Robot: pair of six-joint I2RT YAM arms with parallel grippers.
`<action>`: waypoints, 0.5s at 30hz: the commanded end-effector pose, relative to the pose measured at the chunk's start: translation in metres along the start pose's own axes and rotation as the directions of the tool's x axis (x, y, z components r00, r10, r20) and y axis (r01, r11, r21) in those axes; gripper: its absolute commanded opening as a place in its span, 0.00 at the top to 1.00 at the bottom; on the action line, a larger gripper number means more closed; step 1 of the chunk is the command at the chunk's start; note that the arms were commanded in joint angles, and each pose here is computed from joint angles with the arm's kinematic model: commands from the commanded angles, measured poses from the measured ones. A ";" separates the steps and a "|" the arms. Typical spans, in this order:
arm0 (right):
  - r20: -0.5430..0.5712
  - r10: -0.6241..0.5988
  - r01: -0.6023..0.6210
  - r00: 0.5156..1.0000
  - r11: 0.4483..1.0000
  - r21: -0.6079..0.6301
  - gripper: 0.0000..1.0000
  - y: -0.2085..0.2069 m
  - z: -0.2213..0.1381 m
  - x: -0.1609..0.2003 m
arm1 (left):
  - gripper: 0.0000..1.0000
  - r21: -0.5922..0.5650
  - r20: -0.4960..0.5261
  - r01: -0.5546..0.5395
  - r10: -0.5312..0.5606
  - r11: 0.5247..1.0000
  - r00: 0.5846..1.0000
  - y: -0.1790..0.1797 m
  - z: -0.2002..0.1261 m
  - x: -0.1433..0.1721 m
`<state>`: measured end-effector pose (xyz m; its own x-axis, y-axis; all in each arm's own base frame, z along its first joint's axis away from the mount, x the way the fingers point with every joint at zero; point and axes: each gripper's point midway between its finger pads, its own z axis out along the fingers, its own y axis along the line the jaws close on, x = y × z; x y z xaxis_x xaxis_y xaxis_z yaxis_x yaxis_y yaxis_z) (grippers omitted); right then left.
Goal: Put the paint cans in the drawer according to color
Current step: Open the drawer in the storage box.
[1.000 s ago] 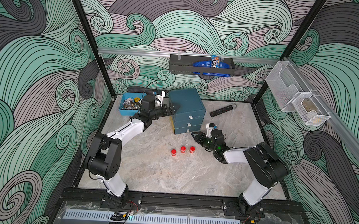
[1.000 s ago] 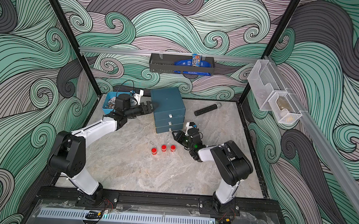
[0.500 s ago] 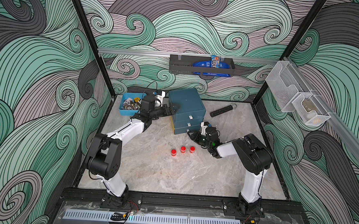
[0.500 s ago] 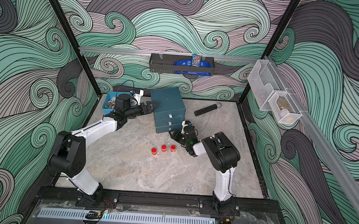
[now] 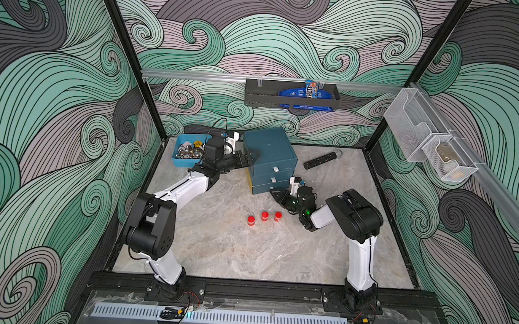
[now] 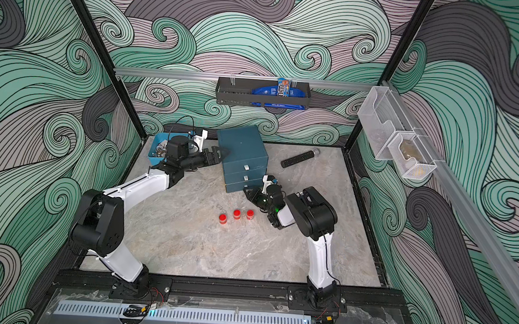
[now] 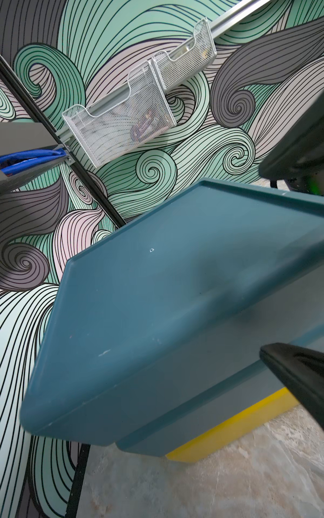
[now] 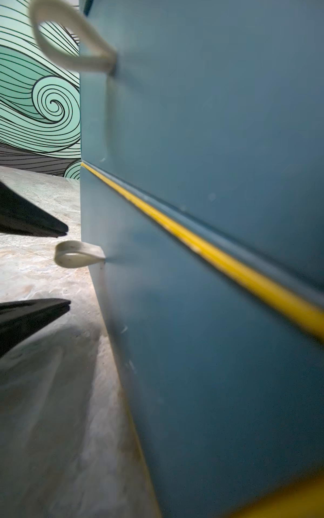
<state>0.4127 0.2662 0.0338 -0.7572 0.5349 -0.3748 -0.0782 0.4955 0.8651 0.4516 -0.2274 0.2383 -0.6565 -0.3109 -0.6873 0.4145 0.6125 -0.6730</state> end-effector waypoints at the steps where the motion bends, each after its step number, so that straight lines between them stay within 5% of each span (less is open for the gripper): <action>1: 0.026 0.005 -0.004 1.000 0.998 -0.059 0.62 0.009 0.005 -0.011 | 0.06 -0.003 0.002 -0.016 0.016 1.000 1.000 0.002 0.002 -0.001; 7: 0.045 0.013 -0.010 0.999 0.997 -0.072 0.65 0.010 0.006 -0.017 | 0.06 -0.006 0.001 -0.016 0.016 1.000 1.000 0.003 0.002 -0.001; 15: 0.066 0.027 -0.021 0.997 0.995 -0.095 0.91 0.014 0.007 -0.024 | 0.06 -0.007 0.002 -0.019 0.019 1.000 1.000 0.003 0.002 -0.001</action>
<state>0.4254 0.2645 0.0428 -0.7349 0.5759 -0.3580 -0.0890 0.4414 0.8929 0.4516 -0.2273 0.2383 -0.6562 -0.3108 -0.6876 0.4145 0.6129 -0.6727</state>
